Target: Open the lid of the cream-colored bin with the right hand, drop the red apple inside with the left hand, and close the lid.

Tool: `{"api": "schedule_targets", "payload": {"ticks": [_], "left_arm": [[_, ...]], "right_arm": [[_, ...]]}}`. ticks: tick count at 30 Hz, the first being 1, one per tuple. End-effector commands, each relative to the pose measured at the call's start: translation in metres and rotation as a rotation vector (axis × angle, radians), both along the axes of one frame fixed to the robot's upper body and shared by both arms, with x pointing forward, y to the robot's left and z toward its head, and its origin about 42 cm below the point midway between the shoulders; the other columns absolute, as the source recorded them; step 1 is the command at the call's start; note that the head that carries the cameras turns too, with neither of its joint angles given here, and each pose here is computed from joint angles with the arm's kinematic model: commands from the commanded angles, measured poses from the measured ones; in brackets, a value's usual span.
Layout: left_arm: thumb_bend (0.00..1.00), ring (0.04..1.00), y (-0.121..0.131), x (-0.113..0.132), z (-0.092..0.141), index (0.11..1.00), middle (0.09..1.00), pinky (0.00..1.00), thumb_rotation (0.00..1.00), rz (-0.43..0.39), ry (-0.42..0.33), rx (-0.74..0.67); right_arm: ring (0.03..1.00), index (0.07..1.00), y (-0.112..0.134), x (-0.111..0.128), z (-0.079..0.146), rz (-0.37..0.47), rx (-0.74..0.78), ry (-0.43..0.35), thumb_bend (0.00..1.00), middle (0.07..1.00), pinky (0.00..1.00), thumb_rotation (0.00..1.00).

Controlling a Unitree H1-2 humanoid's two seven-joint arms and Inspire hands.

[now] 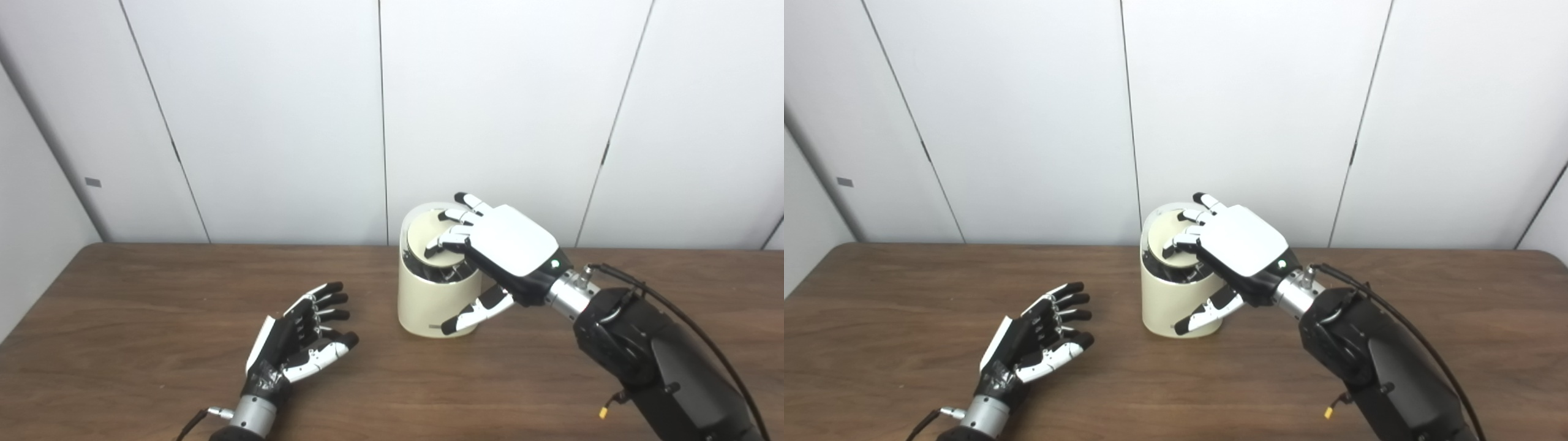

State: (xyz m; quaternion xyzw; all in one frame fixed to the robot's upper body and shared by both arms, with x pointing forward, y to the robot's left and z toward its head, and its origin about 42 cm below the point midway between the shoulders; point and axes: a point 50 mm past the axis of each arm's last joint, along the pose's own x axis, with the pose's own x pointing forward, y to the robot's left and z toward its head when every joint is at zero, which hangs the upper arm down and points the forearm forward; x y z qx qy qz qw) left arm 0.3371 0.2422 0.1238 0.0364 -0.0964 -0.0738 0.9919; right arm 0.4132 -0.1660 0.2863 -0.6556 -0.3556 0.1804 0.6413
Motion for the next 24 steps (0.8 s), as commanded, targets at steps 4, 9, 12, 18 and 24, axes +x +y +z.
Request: {"api": "schedule_targets", "payload": {"ticks": [4,9,12,18,24], "left_arm": [[0.74,0.738,0.003,0.003,0.020,0.838,0.808,0.57,0.23,0.001,-0.059,0.005],[0.73,0.738,0.004,0.002,0.022,0.839,0.808,0.56,0.23,0.002,-0.068,0.009],[0.73,0.733,0.004,0.002,0.023,0.842,0.809,0.56,0.23,0.002,-0.071,0.011],[0.73,0.735,0.003,0.002,0.023,0.846,0.810,0.56,0.22,0.000,-0.066,0.001],[0.73,0.732,0.003,0.002,0.024,0.844,0.809,0.56,0.22,0.003,-0.064,0.007]], "right_arm": [[0.889,0.716,-0.003,0.002,0.001,-0.047,-0.010,0.015,0.76,0.697,1.00,0.61],[0.894,0.721,-0.003,0.003,-0.008,-0.094,-0.003,0.077,0.77,0.701,1.00,0.59],[0.903,0.730,-0.002,0.002,-0.014,-0.120,-0.005,0.119,0.76,0.714,1.00,0.60],[0.909,0.732,-0.001,0.000,-0.017,-0.124,0.018,0.159,0.76,0.727,1.00,0.62],[0.892,0.720,-0.002,-0.003,-0.010,-0.084,0.073,0.122,0.75,0.711,1.00,0.58]]}}
